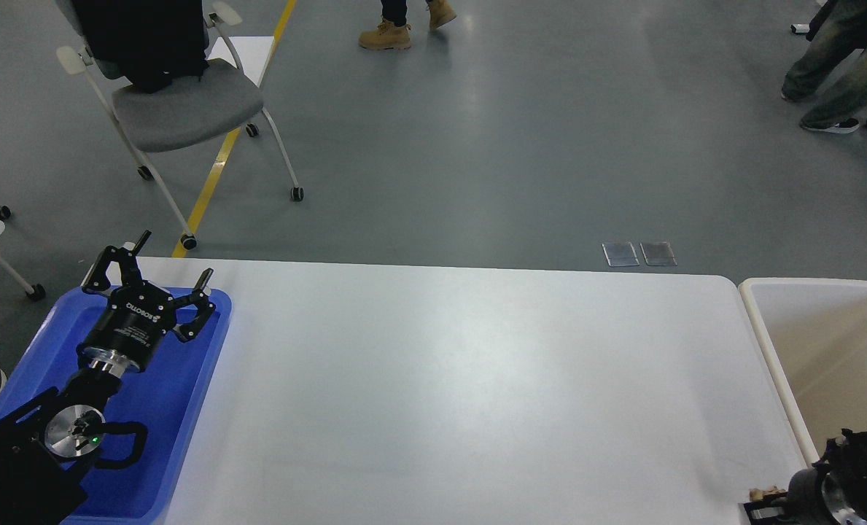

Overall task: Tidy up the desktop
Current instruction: 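Lift the tan object with the right gripper toward the white bin, then move the right gripper over the white bin and release the object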

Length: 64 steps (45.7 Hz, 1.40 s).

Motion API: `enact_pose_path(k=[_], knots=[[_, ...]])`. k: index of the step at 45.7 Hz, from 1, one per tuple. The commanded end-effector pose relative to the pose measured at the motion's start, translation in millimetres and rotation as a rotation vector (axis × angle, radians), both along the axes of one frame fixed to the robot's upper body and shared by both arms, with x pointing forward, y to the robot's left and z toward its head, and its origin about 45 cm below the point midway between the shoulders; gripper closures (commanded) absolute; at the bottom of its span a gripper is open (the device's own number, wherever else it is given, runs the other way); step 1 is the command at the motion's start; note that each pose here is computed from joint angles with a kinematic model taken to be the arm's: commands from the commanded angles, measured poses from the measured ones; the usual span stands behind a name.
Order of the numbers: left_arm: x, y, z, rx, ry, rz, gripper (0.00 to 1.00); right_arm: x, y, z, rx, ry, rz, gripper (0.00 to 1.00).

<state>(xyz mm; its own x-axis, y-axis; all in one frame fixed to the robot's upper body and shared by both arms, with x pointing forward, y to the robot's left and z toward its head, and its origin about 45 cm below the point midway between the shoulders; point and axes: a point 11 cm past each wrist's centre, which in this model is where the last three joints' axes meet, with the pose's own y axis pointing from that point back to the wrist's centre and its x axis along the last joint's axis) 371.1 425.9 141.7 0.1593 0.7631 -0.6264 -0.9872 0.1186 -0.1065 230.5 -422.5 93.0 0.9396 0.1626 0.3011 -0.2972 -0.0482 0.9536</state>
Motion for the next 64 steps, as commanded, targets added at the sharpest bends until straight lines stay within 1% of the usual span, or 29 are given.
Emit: enact_pose_path(k=[1,6,19,33,41,51,57,61,64], knots=[[-0.1,0.1,0.0,0.0,-0.001,0.001,0.01,13.0,0.1,43.8,0.027,-0.037,0.01,1.0],[-0.1,0.1,0.0,0.0,-0.001,0.001,0.01,27.6,14.5,77.0,0.051,-0.069,0.045,1.0],[-0.1,0.1,0.0,0.0,-0.001,0.001,0.01,61.3,50.2,148.8,0.071,-0.093,0.106,1.0],[-0.1,0.1,0.0,0.0,-0.001,0.001,0.01,85.0,67.0,215.0,0.043,-0.093,0.141,1.0],[-0.1,0.0,-0.1,0.0,0.0,0.0,0.01,92.6,79.9,259.2,0.07,-0.087,0.109,1.0],[-0.1,0.1,0.0,0.0,-0.001,0.001,0.01,94.4,93.2,311.4,0.058,-0.079,0.105,1.0],[-0.1,0.0,-0.1,0.0,0.0,0.0,0.01,94.3,95.1,331.7,0.052,-0.057,0.077,1.0],[-0.1,0.1,0.0,0.0,-0.001,0.001,0.01,92.4,87.2,331.4,0.046,-0.034,0.02,1.0],[-0.1,0.0,-0.1,0.0,0.0,0.0,0.01,93.9,80.8,336.1,0.033,-0.043,-0.025,1.0]])
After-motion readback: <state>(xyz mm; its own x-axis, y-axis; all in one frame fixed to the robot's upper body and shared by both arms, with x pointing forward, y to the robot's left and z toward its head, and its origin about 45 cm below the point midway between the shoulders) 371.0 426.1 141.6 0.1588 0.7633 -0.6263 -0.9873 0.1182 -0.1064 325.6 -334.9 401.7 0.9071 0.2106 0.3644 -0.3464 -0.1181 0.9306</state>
